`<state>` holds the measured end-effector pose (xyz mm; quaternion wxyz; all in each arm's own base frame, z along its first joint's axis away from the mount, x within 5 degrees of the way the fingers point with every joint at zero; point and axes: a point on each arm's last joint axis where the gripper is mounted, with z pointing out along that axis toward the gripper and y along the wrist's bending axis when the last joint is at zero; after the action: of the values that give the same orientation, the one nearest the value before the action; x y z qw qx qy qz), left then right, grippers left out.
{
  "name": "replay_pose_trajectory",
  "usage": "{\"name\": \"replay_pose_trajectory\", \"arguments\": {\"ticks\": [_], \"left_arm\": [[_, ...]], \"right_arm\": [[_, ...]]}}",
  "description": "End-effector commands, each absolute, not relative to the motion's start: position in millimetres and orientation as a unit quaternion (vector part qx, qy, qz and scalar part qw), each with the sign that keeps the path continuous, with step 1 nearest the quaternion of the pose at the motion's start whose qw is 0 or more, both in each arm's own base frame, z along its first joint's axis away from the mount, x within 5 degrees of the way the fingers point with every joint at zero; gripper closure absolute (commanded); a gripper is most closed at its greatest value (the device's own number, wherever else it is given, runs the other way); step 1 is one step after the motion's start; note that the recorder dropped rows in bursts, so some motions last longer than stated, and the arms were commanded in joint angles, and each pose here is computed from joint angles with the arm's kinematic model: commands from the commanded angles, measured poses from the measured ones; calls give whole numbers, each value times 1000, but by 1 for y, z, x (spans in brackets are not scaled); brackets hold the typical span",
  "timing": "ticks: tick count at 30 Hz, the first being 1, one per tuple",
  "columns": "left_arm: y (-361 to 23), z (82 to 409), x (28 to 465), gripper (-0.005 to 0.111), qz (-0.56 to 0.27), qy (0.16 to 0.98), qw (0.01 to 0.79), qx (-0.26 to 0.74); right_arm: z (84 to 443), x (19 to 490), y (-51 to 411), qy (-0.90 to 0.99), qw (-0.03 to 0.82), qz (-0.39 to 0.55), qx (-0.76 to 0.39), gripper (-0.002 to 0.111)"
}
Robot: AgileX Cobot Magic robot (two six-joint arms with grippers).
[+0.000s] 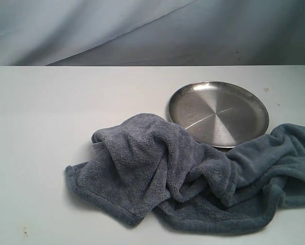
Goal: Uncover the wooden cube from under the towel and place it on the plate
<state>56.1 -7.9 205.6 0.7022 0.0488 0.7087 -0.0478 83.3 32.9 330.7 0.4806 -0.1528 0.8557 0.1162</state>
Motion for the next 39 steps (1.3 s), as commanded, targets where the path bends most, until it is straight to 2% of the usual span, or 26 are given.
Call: {"name": "replay_pose_trajectory", "arguments": {"ticks": [1,7,11,23,27,31,35,39], "left_arm": [[-8,205,56,107,-49,705,706,46],[-8,205,56,107,-49,705,706,46],[-8,205,56,107,-49,705,706,46],[-8,205,56,107,-49,705,706,46],[-8,205,56,107,-49,705,706,46],[-8,205,56,107,-49,705,706,46],[-8,205,56,107,-49,705,706,46],[-8,205,56,107,-49,705,706,46]], "right_arm": [[313,107,43,899,375,155,-163,108],[288,137,58,927,272,164,-198,108],[287,160,83,935,229,148,-226,108],[291,207,188,905,242,120,-330,108],[285,210,207,897,259,131,-332,108],[283,210,221,896,265,182,-305,108],[273,210,231,891,248,203,-320,108],[247,211,244,891,204,195,-355,108]]}}
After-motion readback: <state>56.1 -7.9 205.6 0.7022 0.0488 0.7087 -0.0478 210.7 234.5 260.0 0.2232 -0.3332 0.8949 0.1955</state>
